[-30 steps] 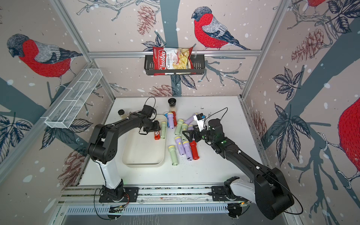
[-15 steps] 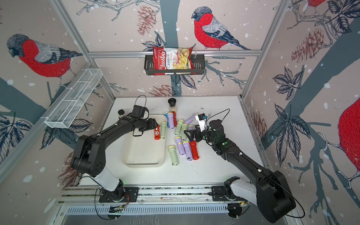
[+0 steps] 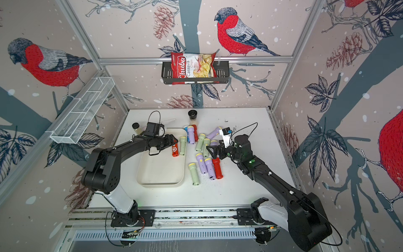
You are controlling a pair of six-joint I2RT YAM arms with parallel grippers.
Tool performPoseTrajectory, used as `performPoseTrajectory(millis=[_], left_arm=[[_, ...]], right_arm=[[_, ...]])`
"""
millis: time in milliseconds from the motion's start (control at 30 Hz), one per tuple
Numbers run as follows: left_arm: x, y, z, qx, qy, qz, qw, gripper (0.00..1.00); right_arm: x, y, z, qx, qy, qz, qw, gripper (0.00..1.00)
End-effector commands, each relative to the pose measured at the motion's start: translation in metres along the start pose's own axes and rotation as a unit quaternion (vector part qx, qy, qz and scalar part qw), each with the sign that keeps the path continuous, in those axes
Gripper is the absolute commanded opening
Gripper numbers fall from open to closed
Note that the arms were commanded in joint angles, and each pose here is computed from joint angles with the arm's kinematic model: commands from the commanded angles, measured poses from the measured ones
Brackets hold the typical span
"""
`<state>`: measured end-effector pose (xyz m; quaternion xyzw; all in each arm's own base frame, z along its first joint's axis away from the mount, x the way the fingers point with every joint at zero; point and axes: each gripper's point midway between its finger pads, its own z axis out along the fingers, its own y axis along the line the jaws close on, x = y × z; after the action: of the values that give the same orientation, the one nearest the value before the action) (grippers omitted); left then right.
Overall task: Put the flashlights into the storage boxes
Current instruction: Place the flashlight at the storage box.
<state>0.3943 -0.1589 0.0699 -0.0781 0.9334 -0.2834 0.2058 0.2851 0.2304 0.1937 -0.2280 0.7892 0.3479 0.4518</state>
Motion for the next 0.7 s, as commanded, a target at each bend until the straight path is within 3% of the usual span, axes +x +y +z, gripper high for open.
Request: performPoseTrajectory(millis=[0,667], left_arm=[[-0.006,-0.005,0.005,0.017,-0.006,0.014,1.000,0.72],[-0.016,-0.032,0.020,0.072,-0.001,0.029,0.997,0.71]], right_arm=[[-0.003,-0.001,-0.001,0.006,-0.007,-0.001,1.000,1.00],[-0.007,0.000,-0.004,0.012,-0.012,-0.002,1.000,1.00]])
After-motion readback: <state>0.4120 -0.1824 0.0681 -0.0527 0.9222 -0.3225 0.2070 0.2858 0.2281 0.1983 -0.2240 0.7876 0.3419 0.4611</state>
